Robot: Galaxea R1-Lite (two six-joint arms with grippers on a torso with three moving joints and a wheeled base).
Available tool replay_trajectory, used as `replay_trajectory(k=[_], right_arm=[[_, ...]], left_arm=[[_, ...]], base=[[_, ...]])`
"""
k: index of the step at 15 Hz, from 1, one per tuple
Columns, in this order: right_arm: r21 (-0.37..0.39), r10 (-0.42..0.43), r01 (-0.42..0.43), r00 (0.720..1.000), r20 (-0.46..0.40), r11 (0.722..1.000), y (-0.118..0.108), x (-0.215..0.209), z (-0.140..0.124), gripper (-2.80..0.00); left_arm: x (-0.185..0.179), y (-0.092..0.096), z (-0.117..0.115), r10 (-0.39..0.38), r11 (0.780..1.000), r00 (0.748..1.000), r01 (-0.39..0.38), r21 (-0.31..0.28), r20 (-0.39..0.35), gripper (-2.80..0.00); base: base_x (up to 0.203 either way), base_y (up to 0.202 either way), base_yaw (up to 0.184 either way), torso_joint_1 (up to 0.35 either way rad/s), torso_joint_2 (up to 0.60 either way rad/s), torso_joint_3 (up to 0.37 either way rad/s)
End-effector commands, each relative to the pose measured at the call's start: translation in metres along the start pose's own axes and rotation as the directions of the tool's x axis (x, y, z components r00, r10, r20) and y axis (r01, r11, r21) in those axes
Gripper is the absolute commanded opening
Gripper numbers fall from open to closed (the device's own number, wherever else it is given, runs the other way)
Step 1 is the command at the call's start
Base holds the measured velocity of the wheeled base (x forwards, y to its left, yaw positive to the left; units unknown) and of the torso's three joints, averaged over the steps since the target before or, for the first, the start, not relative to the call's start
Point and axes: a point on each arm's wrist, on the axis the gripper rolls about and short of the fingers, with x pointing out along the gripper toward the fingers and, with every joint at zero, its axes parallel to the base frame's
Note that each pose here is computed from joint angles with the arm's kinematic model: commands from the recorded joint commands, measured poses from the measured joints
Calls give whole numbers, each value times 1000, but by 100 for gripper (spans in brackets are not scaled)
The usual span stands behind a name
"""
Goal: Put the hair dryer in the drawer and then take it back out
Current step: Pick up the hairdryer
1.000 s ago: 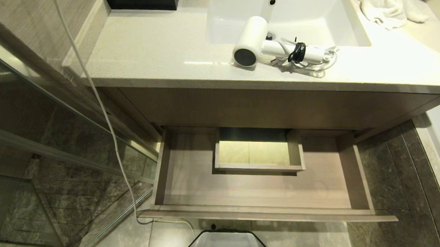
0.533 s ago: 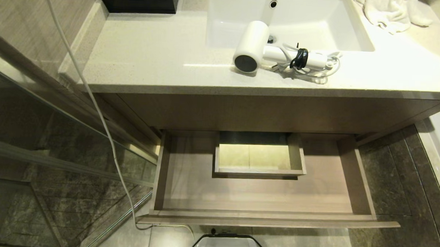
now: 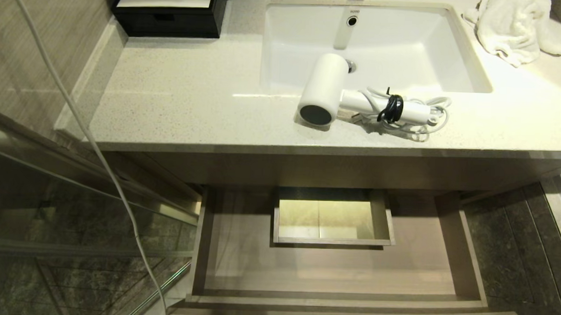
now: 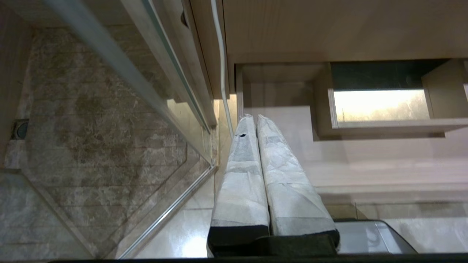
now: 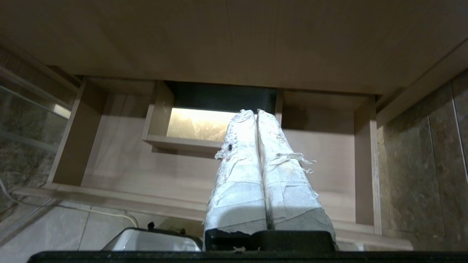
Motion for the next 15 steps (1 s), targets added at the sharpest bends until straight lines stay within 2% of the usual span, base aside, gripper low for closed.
replay_trajectory(k=[1, 8, 15], right_arm=[[-2, 1, -1, 1000, 0, 1000, 0, -1, -12, -280], [-2, 1, -1, 1000, 0, 1000, 0, -1, -12, -280], [-5, 7, -7, 1000, -2, 1000, 0, -1, -12, -280]], left_arm=[[0, 0, 0, 0, 1000, 1000, 0, 0, -2, -280], [0, 0, 0, -1, 1000, 1000, 1, 0, -2, -280], [0, 0, 0, -1, 1000, 1000, 1, 0, -1, -280]], base=[[0, 0, 0, 316, -120, 188], [0, 0, 0, 335, -180, 153], [0, 0, 0, 387, -304, 70]])
